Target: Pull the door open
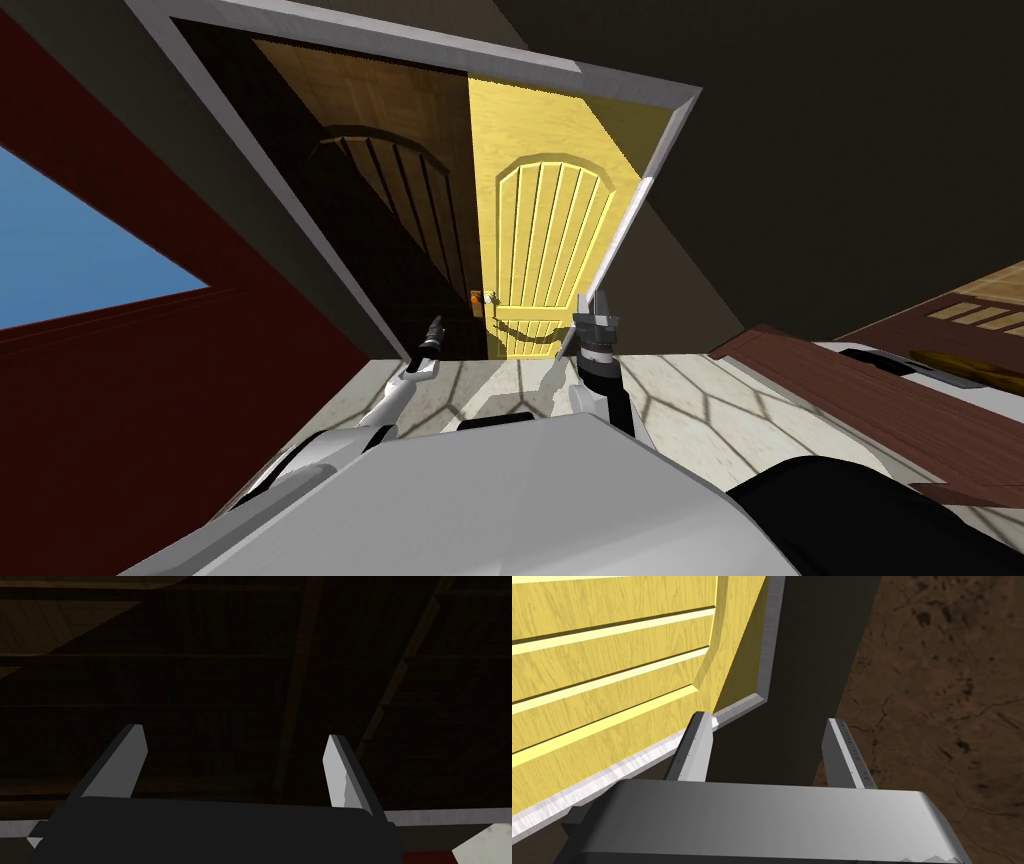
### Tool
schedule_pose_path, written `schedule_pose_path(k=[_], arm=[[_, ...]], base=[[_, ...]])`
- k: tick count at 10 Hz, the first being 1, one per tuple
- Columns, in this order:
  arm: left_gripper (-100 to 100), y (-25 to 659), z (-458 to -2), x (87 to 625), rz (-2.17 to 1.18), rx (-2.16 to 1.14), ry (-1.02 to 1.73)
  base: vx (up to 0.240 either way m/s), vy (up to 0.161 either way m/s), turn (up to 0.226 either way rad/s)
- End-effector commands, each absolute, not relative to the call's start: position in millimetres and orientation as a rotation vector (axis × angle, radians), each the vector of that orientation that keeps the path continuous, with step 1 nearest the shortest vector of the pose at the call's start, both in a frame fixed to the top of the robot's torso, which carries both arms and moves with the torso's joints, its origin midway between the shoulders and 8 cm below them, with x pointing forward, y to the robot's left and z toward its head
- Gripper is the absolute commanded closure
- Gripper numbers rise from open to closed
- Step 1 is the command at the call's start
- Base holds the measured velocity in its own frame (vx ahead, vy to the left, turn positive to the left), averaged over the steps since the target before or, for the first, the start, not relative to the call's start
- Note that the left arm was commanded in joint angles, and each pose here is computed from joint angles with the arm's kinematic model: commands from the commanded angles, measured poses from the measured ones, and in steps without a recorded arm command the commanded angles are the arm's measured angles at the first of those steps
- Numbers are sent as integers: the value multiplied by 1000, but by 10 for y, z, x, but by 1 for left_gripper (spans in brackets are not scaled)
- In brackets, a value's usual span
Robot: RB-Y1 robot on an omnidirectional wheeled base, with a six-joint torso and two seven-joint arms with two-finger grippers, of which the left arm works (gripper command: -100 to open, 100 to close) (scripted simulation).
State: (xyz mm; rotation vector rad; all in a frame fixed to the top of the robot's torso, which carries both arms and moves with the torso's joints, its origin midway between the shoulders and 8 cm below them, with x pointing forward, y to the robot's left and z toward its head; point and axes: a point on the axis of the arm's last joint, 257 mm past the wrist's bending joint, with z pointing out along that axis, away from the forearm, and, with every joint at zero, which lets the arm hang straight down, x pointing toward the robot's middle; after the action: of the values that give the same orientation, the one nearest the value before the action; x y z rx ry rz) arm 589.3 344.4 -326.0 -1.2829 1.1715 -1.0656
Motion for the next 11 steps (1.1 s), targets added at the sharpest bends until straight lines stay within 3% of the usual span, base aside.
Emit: schedule_pose_path(k=[1, 6, 11], arm=[[-100, 3693, -3284, 5829, -1039, -1295, 1155], [-100, 4074, -3263, 5744, -1005, -1310, 1127], [-100, 3945, -3102, 5873, -1057, -1288, 1113]], base=[[25, -8, -39], [42, -10, -44], [184, -32, -144]])
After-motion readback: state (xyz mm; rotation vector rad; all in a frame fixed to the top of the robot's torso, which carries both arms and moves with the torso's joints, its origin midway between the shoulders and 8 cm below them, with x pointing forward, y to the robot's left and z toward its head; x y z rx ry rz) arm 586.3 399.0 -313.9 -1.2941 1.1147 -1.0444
